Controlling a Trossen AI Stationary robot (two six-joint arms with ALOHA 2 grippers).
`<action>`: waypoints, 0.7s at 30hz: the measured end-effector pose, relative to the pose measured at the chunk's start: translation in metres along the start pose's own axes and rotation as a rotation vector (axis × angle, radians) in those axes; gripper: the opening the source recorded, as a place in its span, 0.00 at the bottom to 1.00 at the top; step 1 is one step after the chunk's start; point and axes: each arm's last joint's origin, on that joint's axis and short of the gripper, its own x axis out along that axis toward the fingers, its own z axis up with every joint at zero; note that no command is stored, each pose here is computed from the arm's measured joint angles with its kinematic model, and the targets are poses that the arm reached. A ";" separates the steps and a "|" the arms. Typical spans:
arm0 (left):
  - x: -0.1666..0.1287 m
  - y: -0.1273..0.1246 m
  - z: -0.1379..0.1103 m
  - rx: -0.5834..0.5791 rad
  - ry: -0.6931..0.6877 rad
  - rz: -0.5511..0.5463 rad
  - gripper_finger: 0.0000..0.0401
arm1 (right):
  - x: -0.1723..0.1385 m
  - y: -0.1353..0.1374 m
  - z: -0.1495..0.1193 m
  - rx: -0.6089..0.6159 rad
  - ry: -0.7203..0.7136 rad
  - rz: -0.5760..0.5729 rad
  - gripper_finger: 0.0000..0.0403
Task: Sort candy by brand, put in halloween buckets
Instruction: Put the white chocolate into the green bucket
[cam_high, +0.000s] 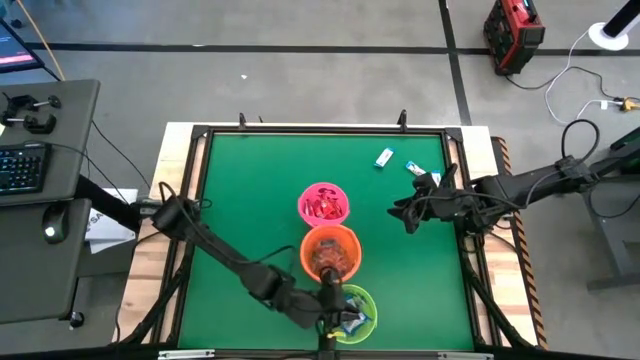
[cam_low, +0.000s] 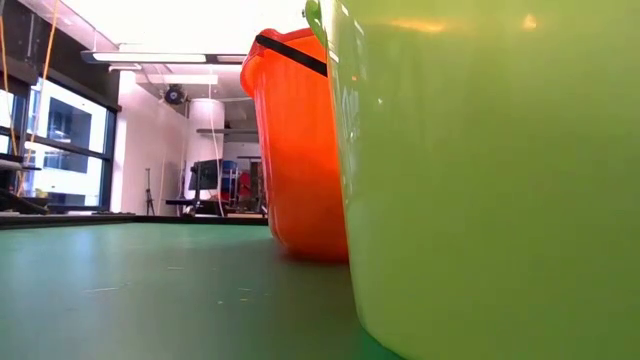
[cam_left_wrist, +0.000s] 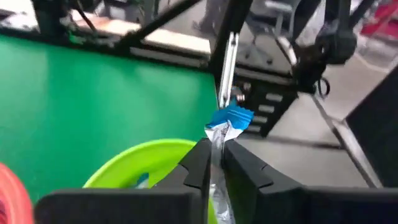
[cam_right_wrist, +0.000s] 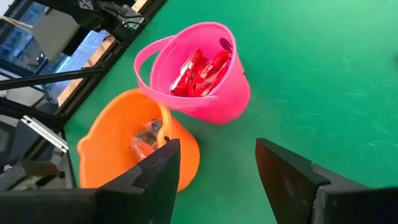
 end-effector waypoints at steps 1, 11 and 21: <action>0.000 0.001 -0.001 0.007 0.022 0.001 0.09 | 0.000 0.000 0.000 -0.002 -0.001 -0.002 0.50; 0.001 0.013 0.007 0.017 0.145 0.023 0.43 | -0.001 0.000 0.000 -0.056 -0.002 0.000 0.50; -0.046 0.056 0.041 0.131 0.311 0.210 0.59 | 0.008 -0.020 0.007 0.381 -0.063 -0.195 0.50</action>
